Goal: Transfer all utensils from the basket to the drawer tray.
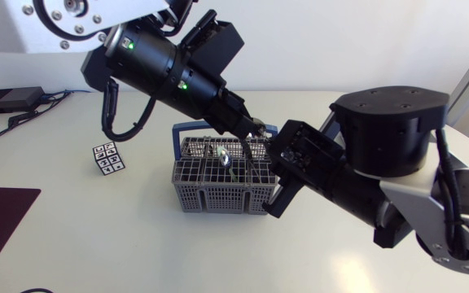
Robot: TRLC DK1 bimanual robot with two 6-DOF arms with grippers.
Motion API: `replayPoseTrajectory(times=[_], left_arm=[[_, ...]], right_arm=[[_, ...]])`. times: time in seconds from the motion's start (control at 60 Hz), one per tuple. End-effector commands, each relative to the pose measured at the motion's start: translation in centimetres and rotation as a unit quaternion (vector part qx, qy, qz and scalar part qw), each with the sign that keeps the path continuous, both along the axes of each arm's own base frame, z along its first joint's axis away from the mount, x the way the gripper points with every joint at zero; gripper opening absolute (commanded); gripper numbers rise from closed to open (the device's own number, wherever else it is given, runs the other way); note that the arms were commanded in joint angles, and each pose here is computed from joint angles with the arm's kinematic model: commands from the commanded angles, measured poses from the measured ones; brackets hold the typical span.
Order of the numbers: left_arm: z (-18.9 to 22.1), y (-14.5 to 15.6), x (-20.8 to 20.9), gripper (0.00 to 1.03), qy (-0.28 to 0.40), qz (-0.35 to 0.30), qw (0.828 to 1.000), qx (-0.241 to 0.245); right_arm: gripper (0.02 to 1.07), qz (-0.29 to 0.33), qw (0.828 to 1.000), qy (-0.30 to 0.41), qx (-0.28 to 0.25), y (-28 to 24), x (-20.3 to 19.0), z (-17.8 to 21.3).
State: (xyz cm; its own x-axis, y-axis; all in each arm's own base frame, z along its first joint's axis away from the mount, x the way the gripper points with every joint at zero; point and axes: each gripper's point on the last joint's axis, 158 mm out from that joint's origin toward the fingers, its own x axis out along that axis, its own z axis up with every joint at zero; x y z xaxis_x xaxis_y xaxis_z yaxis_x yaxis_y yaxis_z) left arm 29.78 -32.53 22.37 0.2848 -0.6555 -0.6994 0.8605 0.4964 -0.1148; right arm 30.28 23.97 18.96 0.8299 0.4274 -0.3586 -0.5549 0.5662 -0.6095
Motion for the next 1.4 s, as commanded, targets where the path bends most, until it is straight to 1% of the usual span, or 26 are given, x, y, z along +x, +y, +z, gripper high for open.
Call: replayPoseTrajectory(times=[0.0,0.117,0.167,0.183,0.233,0.25,0.317,0.35,0.433,0.55,0.617,0.717,0.817,0.917,1.05,1.133,1.283,1.383], left_arm=[[1.0,-0.5,0.0,0.12,0.012,0.002,1.0,-0.019],[2.2,-0.7,0.3,0.27,0.007,0.003,0.999,-0.033],[3.1,-0.8,0.7,0.35,0.001,0.006,0.999,-0.042],[3.5,-0.8,0.9,0.4,-0.003,0.009,0.999,-0.046],[4.5,-0.9,1.3,0.47,-0.011,0.014,0.998,-0.057],[4.9,-0.9,1.5,0.49,-0.015,0.016,0.998,-0.062],[6.2,-0.9,2.2,0.49,-0.026,0.024,0.997,-0.076],[7.4,-0.7,2.8,0.52,-0.036,0.032,0.995,-0.087],[9.0,0.3,4.0,0.52,-0.05,0.049,0.993,-0.099],[9.1,2.2,5.1,0.51,-0.059,0.066,0.992,-0.092],[7.6,3.6,5.4,0.51,-0.055,0.072,0.993,-0.075],[4.9,4.8,4.7,0.51,-0.055,0.058,0.996,-0.041],[2.4,5.8,4.3,0.51,-0.055,0.056,0.997,-0.024],[-0.2,6.1,3.6,0.51,-0.044,0.04,0.998,-0.001],[-2.2,5.9,3.6,0.51,-0.043,0.036,0.998,0.0],[-3.5,5.7,3.5,0.51,-0.04,0.032,0.999,0.003],[-4.6,5.6,3.4,0.51,-0.038,0.03,0.999,0.005],[-5.3,5.6,3.5,0.51,-0.038,0.03,0.999,0.005]], right_arm=[[0.07,0.003,1.0,-0.006,-0.002,0.3,0.1,0.5],[0.07,0.007,1.0,-0.001,-0.007,0.2,-0.1,0.0],[0.07,0.012,1.0,0.005,-0.01,0.3,-0.3,-0.5],[0.08,0.013,1.0,0.007,-0.01,0.2,-0.4,-0.5],[0.08,0.018,1.0,0.01,-0.01,0.2,-0.6,-0.7],[0.08,0.02,1.0,0.012,-0.011,0.2,-0.8,-0.8],[0.08,0.023,1.0,0.015,-0.011,0.0,-1.1,-1.0],[0.07,0.027,0.999,0.019,-0.011,-0.2,-1.4,-1.0],[0.08,0.03,0.999,0.029,-0.009,-1.2,-1.6,-1.2],[0.08,0.034,0.998,0.057,0.009,-3.8,-1.6,-1.6],[0.08,0.037,0.996,0.084,0.022,-5.7,-1.4,-2.1],[0.08,0.04,0.992,0.117,0.04,-9.0,-1.0,-2.9],[0.08,0.04,0.988,0.141,0.046,-13.0,-0.6,-3.8],[0.08,0.046,0.983,0.174,0.034,-16.4,-0.6,-5.7],[0.08,0.051,0.977,0.206,0.029,-20.9,-0.2,-7.9],[0.08,0.06,0.973,0.225,0.014,-23.7,-0.6,-9.3],[0.08,0.081,0.965,0.251,-0.012,-28.1,-1.1,-11.3],[0.08,0.082,0.959,0.268,-0.025,-32.1,-0.8,-12.4]])
